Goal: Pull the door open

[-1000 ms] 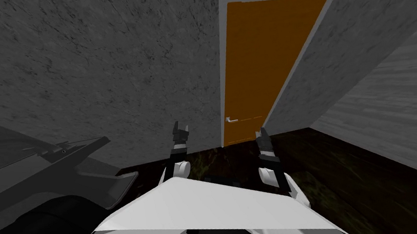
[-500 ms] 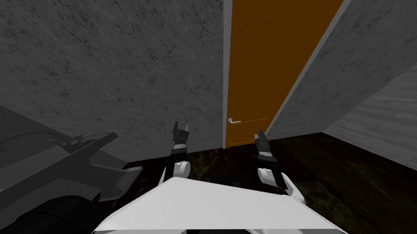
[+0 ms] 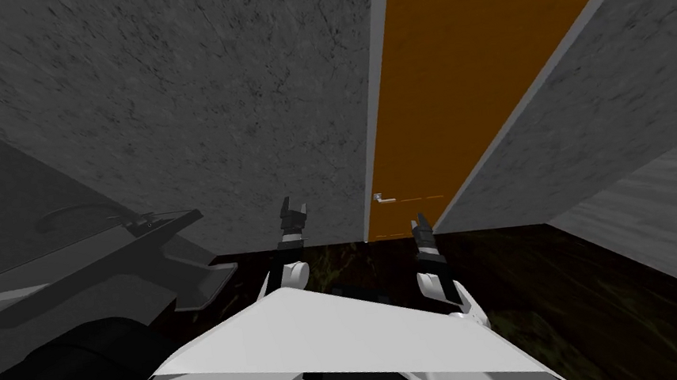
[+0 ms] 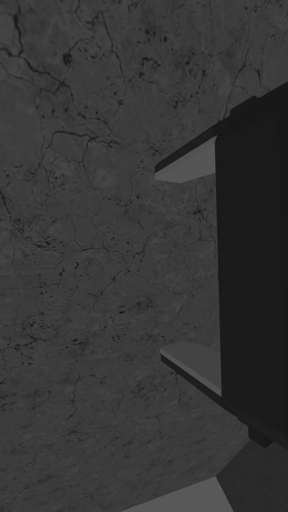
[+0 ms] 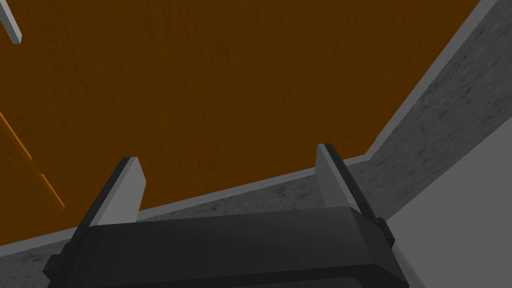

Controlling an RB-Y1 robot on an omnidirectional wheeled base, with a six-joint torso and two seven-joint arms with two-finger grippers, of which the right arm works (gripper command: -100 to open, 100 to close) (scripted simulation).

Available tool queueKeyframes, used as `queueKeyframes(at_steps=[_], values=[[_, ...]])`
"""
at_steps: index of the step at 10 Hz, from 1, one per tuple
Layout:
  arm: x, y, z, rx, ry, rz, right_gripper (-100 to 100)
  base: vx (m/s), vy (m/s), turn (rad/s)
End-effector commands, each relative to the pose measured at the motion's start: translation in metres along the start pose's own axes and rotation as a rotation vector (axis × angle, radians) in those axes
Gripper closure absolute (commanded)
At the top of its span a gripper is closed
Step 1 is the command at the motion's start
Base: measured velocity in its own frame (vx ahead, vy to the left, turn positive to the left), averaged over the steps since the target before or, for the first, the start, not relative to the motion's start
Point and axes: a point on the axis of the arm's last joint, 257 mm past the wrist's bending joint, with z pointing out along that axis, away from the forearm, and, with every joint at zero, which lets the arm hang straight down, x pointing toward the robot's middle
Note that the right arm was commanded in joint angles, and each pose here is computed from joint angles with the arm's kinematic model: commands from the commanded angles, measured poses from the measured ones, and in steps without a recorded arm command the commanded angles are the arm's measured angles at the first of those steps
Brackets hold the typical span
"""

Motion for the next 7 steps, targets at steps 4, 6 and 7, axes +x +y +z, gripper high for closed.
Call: queueKeyframes(at_steps=[4, 6, 7], values=[[-0.003, -0.031, -0.0020, 0.057, -0.005, 0.019, -100, 0.030, -0.038, 0.102], [-0.003, -0.047, -0.0062, 0.090, -0.008, 0.026, -100, 0.032, -0.041, 0.109], [-0.003, -0.048, -0.0066, 0.092, -0.008, 0.026, -100, 0.029, -0.031, 0.061]])
